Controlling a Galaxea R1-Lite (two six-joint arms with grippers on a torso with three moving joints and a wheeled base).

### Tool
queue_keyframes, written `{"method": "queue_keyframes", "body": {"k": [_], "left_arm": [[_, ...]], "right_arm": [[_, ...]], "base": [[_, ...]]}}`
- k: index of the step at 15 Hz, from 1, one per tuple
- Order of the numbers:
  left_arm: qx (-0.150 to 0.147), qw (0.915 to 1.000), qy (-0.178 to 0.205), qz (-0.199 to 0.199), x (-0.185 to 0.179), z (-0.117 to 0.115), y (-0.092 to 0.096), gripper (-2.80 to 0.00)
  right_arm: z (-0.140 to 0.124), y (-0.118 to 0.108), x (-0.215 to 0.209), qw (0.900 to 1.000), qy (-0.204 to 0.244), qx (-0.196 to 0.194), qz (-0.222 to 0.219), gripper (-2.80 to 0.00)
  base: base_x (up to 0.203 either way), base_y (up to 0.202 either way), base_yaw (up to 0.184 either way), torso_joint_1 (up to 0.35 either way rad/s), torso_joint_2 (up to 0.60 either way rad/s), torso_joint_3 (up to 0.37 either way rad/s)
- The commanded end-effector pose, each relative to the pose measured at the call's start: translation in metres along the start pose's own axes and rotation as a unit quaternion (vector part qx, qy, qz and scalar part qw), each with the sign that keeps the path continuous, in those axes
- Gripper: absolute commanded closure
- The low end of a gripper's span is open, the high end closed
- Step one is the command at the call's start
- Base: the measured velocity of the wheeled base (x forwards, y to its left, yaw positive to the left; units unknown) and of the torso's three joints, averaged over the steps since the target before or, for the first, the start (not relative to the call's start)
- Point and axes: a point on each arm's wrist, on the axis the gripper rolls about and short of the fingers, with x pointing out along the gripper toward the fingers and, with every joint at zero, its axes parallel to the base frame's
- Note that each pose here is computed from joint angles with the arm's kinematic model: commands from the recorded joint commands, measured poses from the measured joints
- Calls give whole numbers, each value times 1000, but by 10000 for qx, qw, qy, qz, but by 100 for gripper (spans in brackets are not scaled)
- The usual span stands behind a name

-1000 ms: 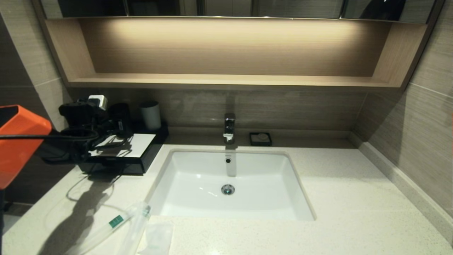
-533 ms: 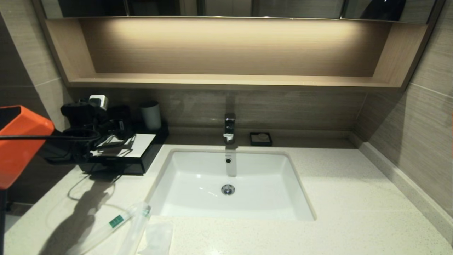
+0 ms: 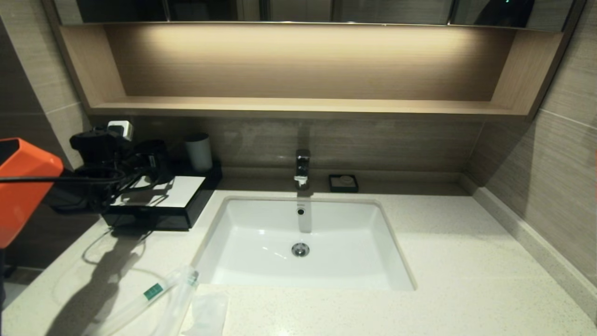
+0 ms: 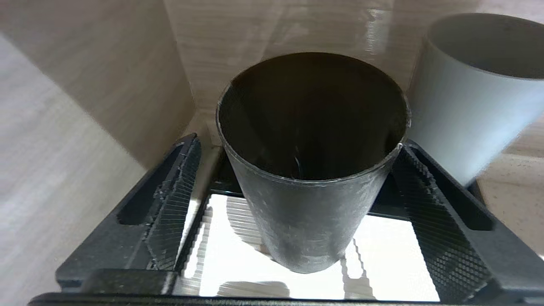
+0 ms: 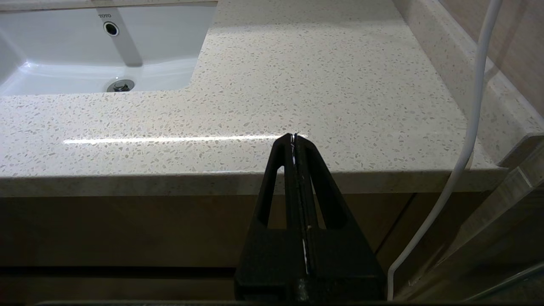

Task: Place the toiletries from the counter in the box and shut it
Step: Place the cup on the storage box

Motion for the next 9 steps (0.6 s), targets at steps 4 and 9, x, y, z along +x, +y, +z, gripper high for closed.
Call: {"method": "queue_keyframes", "body": {"k": [4,9], "left_arm": [[108,9998,-160,1,-10,16,3,-280],[129,9998,-158,-52,-16,20,-3,-280]], "right_arm": [[0,0,0,10000,9,3,-4,0],[0,0,0,10000,7,3,0,0]], "base": [[0,0,0,0,0,0],[0,0,0,0,0,0]]}}
